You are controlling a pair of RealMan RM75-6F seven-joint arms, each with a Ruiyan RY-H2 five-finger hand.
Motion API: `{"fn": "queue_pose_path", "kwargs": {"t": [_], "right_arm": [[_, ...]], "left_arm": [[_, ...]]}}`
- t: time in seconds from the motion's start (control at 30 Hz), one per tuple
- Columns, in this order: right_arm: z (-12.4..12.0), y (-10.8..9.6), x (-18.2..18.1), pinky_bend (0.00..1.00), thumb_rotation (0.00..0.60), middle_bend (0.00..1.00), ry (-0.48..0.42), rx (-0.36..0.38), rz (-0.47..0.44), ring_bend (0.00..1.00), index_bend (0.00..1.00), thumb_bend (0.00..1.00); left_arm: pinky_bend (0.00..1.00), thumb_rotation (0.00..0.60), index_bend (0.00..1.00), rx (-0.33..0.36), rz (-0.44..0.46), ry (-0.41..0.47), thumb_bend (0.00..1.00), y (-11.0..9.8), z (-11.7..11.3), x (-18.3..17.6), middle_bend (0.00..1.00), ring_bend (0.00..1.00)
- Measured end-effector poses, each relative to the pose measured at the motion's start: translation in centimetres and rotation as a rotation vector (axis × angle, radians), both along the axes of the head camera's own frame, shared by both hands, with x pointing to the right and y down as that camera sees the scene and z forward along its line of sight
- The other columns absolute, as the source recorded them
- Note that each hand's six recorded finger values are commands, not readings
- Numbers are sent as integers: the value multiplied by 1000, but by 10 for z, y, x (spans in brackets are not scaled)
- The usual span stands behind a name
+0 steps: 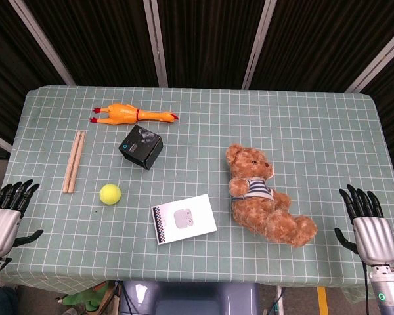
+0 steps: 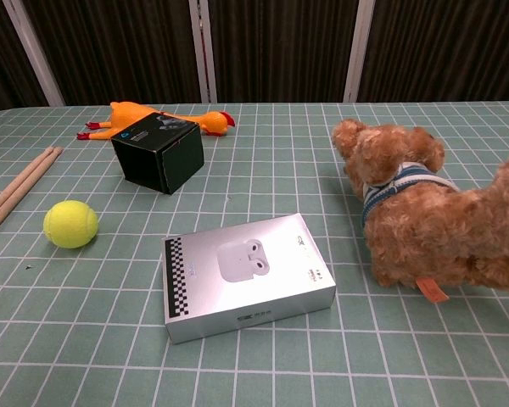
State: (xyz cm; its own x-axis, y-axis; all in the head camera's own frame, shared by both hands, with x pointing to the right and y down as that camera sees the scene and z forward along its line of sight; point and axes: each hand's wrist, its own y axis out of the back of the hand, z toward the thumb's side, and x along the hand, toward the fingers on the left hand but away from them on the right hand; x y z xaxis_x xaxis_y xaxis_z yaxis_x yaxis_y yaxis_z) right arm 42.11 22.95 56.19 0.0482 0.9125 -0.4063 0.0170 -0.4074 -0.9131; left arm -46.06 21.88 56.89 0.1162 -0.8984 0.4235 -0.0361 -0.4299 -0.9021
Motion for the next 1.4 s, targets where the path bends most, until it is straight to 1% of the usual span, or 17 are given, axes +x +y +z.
{"fn": "queue_pose_path", "kwargs": {"t": [0.13,0.33,0.4,0.43,0.47,0.53,0.57,0.67,0.77,0.93,1.0,1.17,1.27,1.4], "right_arm": [[0,1,0,0,600,0,2,-1,1,0,0,343],[-3,3,2,0,600,0,5,7,3,0,0,342],[-4,3,2,0,600,0,3,11,7,0,0,342],[-6,3,3,0,600,0,3,14,9,0,0,342],[-6,3,3,0,600,0,4,16,10,0,0,342],[-9,4,4,0,600,0,2,20,13,0,0,343],[-10,4,4,0,600,0,0,23,15,0,0,343],[-14,3,6,0,600,0,-5,33,18,0,0,342],[-15,4,7,0,600,0,-5,32,25,0,0,342],[-13,3,7,0,600,0,-4,23,22,0,0,343],[-12,3,7,0,600,0,-3,20,21,0,0,342],[-11,2,6,0,600,0,-4,17,22,0,0,342],[-11,1,6,0,600,0,-6,17,20,0,0,342],[-11,0,6,0,600,0,-8,16,20,0,0,342]], "left_arm": [[0,600,56,2,2,1,92,1,0,1,26,0],[0,600,60,-23,16,-6,92,-1,7,3,43,0],[36,600,89,-37,28,-10,108,-1,11,6,103,9],[77,600,133,-42,37,-9,148,-2,14,8,173,34],[135,600,199,-48,47,-7,203,-3,17,10,258,75],[223,600,310,-54,73,-5,283,-3,23,16,380,145],[275,600,355,-58,84,-6,301,-2,26,19,426,173],[360,600,410,-90,124,-13,307,1,41,28,488,211],[408,600,454,-134,163,-30,307,5,59,36,541,251],[443,600,501,-178,201,-57,307,6,87,45,584,278],[445,600,509,-199,212,-62,308,7,96,48,587,279],[446,600,511,-230,232,-74,309,7,111,53,585,281],[446,600,508,-248,241,-58,308,4,119,60,588,292],[446,600,491,-275,246,-1,308,-3,128,73,585,301]]}}
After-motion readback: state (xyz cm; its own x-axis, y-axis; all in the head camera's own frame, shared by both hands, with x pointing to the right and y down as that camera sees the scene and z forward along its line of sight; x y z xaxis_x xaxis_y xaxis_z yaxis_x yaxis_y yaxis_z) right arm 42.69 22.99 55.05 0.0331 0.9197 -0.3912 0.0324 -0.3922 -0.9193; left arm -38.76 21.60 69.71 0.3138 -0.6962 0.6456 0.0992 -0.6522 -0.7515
